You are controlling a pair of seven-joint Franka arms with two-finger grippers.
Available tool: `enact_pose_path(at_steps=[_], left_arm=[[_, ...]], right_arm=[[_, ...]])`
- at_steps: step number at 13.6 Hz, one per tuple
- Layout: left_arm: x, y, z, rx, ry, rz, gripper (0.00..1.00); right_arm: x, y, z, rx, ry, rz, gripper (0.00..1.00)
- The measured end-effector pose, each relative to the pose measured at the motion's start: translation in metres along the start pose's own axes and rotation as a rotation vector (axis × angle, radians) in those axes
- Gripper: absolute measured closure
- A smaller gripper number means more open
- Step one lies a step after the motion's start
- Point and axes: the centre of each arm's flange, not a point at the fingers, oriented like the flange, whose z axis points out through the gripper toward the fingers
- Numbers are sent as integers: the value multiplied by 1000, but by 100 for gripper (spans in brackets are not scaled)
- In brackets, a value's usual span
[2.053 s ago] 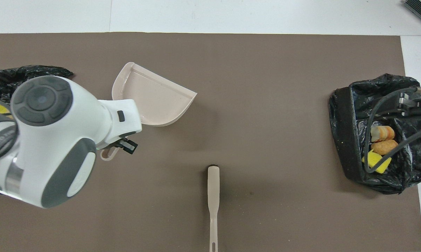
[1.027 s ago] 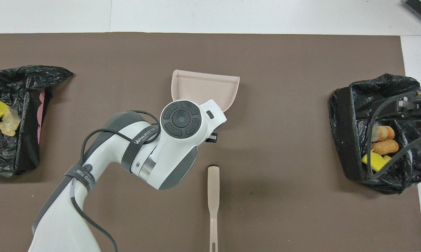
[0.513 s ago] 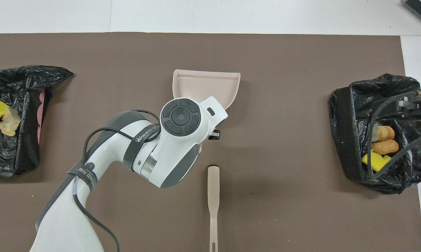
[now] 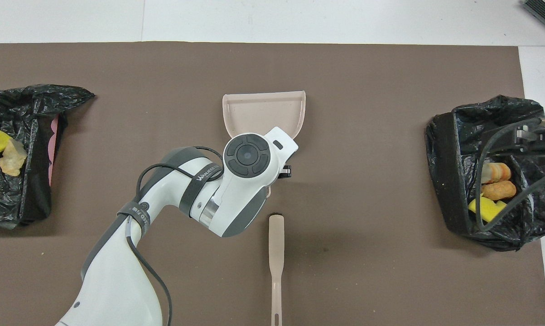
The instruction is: Sweep and dump trash in bin
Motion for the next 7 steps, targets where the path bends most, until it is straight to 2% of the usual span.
enact_pose_path(at_steps=[2,4,7], left_arm=[[11,-15,-6,5,2,-28,26],[26,-42,-27,13,-3,-54,1],[46,-88,-71,19,-2,-95,0]], right_arm=[[0,0,0,0,0,0,0],[0,0,0,0,0,0,0],[0,0,0,0,0,0,0]])
